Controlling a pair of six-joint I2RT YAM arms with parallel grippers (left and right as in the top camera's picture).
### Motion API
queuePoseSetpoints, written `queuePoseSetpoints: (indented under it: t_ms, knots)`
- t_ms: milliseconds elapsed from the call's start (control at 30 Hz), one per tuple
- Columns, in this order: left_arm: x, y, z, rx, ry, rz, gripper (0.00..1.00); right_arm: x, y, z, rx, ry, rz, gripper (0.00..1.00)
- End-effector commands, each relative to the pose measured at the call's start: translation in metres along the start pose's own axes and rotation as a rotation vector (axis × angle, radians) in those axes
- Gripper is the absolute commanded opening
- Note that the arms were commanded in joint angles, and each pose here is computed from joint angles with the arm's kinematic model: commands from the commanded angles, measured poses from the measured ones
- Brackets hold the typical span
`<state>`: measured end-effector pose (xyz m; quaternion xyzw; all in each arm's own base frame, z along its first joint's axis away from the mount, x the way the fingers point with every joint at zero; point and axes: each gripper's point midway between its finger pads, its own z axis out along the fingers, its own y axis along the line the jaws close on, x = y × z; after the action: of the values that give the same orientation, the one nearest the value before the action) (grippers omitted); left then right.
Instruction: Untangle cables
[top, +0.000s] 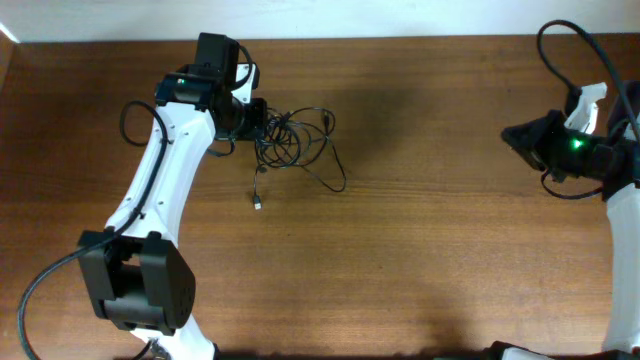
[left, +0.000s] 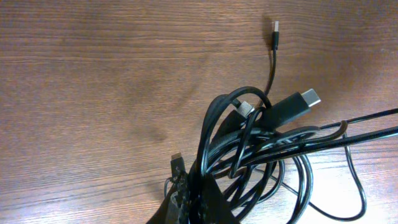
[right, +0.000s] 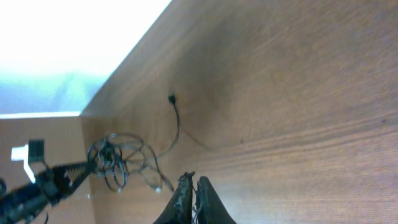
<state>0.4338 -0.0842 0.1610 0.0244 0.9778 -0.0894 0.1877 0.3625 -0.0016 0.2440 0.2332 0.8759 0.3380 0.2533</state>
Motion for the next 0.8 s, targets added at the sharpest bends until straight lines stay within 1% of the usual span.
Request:
queuePoseSetpoints:
  t_ms: [0,33,67,100,167,267,333,367,400,500,567,600,667,700,733,767]
  knots:
    - [-0.002,-0.036,-0.007,0.205,0.0,0.011,0.0,0.026,0.047,0.013,-0.097,0.064,-0.186,0.32]
    - [-0.001,-0.048,-0.01,0.275,0.002,0.022,0.0,0.035,0.064,0.023,-0.128,0.086,-0.241,0.44]
    - [-0.001,-0.06,-0.014,0.35,0.004,0.025,0.0,0.05,0.088,0.038,-0.17,0.114,-0.303,0.54]
    - [-0.001,-0.076,-0.021,0.454,0.009,0.03,0.0,0.068,0.112,0.059,-0.195,0.146,-0.317,0.55]
    - [-0.002,-0.089,-0.027,0.531,0.005,0.037,0.0,0.087,0.134,0.083,-0.224,0.18,-0.331,0.56]
    - [-0.002,-0.091,-0.028,0.543,0.005,0.031,0.0,0.115,0.16,0.13,-0.252,0.229,-0.289,0.56]
    - [-0.002,-0.091,-0.028,0.543,0.005,0.03,0.0,0.127,0.17,0.155,-0.264,0.244,-0.246,0.56]
    - [-0.002,-0.091,-0.028,0.543,0.005,0.03,0.0,0.13,0.173,0.169,-0.266,0.235,-0.225,0.56]
    - [-0.002,-0.091,-0.028,0.543,0.005,0.03,0.0,0.13,0.168,0.187,-0.231,0.217,-0.183,0.57]
    - [-0.002,-0.094,-0.028,0.545,0.006,0.036,0.0,0.126,0.164,0.21,-0.23,0.193,-0.171,0.56]
    - [-0.001,-0.102,-0.028,0.553,0.003,0.056,0.0,0.119,0.155,0.221,-0.189,0.153,-0.166,0.5]
    - [0.0,-0.108,-0.028,0.559,0.003,0.069,0.0,0.118,0.149,0.226,-0.169,0.146,-0.162,0.43]
    - [0.001,-0.112,-0.028,0.563,0.004,0.075,0.0,0.12,0.141,0.234,-0.152,0.158,-0.164,0.31]
    - [-0.001,-0.112,-0.028,0.564,-0.002,0.078,0.0,0.123,0.131,0.236,-0.11,0.17,-0.158,0.12]
    - [-0.01,-0.111,-0.029,0.566,-0.03,0.054,0.0,0.125,0.109,0.233,-0.036,0.195,-0.22,0.04]
    - [-0.017,-0.109,-0.03,0.566,-0.056,0.037,0.0,0.121,0.099,0.227,-0.007,0.205,-0.231,0.04]
